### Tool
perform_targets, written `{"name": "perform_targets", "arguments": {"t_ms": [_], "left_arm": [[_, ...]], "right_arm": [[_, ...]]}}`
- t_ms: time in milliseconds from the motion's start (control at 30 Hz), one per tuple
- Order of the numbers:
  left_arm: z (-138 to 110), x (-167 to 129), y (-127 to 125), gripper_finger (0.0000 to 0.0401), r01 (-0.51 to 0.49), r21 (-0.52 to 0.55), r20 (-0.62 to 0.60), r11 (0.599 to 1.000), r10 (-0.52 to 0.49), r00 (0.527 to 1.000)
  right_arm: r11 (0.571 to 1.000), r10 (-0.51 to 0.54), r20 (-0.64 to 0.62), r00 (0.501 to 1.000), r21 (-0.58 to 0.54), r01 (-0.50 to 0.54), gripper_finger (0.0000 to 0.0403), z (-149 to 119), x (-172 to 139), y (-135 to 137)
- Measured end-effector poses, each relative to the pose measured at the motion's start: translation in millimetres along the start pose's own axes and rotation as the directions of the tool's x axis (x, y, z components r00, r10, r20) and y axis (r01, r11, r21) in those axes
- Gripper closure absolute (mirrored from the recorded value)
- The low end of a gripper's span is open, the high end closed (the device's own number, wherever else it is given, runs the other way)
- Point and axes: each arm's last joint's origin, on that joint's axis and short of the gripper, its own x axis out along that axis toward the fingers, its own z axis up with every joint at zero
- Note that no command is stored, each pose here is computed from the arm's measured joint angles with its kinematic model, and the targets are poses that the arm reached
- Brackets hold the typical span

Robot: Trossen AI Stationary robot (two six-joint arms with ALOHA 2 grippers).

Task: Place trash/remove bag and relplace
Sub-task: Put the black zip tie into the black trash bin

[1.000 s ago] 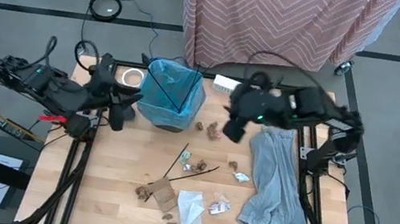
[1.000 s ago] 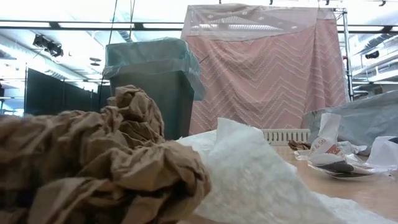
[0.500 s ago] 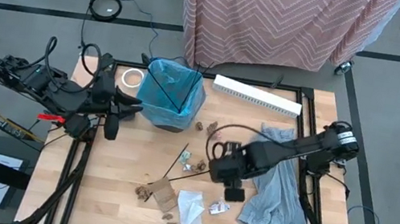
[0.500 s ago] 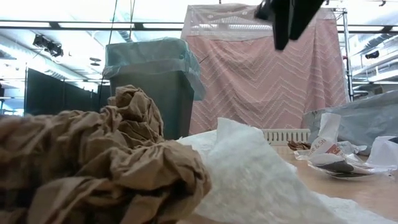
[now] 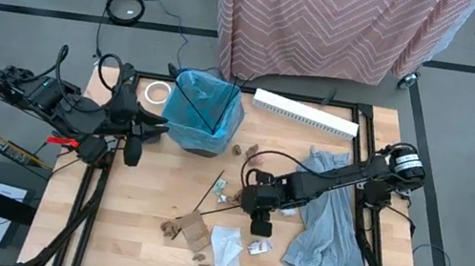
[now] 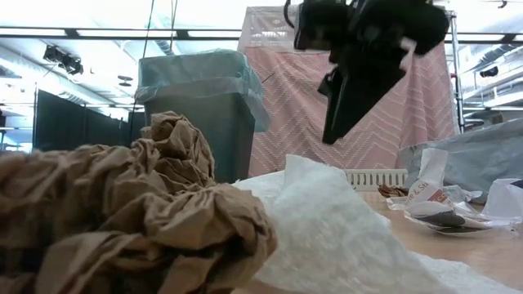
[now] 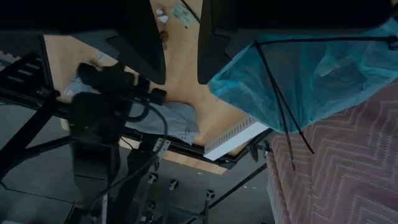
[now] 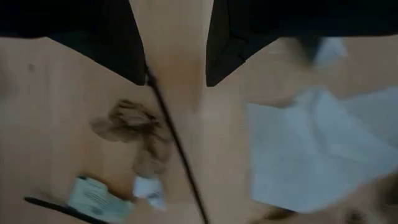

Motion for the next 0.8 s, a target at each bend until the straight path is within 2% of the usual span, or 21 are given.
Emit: {"name": "perform_targets", "arguments": {"t_ms": [133, 300, 500, 800], "left_arm": [[-1, 0, 1, 0.0300, -0.005, 0.008, -0.009, 1.000, 0.005, 1.000], [-2, 0, 1, 0.0300, -0.008, 0.013, -0.014, 1.000, 0.008, 1.000], [-3, 0, 2, 0.0300, -0.015, 0.022, -0.023, 1.000, 0.015, 1.000], [-3, 0, 2, 0.0300, -0.019, 0.027, -0.028, 0.999, 0.020, 0.999]], "right_arm": [[1.000, -0.010, -0.006, 1.000, 0.001, 0.010, 0.0245, -4, 6, -11], [1.000, 0.018, 0.063, 0.998, -0.005, -0.018, 0.0240, -2, 12, -15], [1.000, 0.009, 0.029, 1.000, -0.005, -0.008, 0.0240, -12, 18, -17], [1.000, 0.006, -0.025, 1.000, -0.013, -0.006, 0.0239, -19, 48, -17]]}}
